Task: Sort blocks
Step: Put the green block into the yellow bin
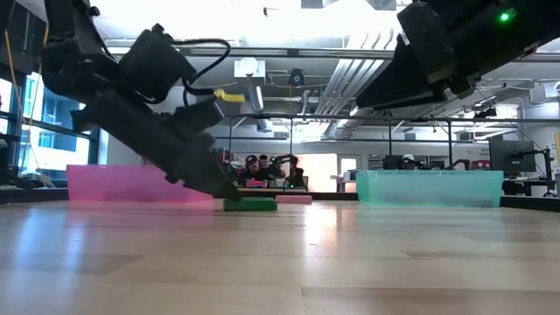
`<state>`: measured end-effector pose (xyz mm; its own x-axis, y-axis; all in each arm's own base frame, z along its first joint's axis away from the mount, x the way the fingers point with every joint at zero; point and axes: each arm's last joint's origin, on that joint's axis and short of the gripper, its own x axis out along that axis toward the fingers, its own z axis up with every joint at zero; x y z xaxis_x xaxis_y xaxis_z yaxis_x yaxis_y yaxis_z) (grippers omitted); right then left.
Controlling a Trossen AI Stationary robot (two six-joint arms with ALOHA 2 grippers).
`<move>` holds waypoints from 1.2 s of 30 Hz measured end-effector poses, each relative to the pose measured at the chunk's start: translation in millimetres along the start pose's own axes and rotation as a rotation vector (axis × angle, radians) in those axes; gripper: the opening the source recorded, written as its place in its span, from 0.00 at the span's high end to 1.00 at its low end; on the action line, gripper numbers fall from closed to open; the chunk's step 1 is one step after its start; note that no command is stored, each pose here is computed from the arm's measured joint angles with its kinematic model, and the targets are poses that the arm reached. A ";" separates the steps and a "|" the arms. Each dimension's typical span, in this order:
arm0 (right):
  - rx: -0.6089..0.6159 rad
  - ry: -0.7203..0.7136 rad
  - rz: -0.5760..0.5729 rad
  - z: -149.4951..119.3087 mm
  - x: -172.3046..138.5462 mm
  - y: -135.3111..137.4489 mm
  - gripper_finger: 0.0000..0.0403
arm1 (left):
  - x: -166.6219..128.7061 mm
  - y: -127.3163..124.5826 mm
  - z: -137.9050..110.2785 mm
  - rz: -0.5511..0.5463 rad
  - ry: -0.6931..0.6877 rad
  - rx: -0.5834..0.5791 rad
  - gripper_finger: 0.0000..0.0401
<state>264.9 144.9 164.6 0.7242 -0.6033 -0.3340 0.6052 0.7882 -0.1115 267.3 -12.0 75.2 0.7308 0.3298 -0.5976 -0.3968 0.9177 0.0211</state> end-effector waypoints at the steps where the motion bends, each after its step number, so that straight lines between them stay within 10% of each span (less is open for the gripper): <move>1: 0.002 -0.001 0.001 0.2 0.0 0.2 0.52 | -1.2 -4.0 0.0 -0.037 -0.005 0.010 0.75; 10: -0.001 -0.004 0.008 1.1 0.0 1.1 0.52 | -15.8 -37.6 0.4 -0.241 -0.115 0.098 0.77; 24: 0.000 0.016 0.031 1.4 1.4 1.6 0.52 | -14.2 -41.9 -4.6 -0.264 -0.047 0.165 0.41; 36: -0.165 0.128 0.362 -17.2 59.7 23.3 0.52 | -2.8 -46.9 -13.6 -0.244 -0.092 0.136 0.61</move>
<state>316.5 129.3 125.9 0.8270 -0.2723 -0.4918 0.2509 0.9617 -0.1106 276.3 -59.0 65.0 0.8452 0.1083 -0.5234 -0.1295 0.9916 -0.0039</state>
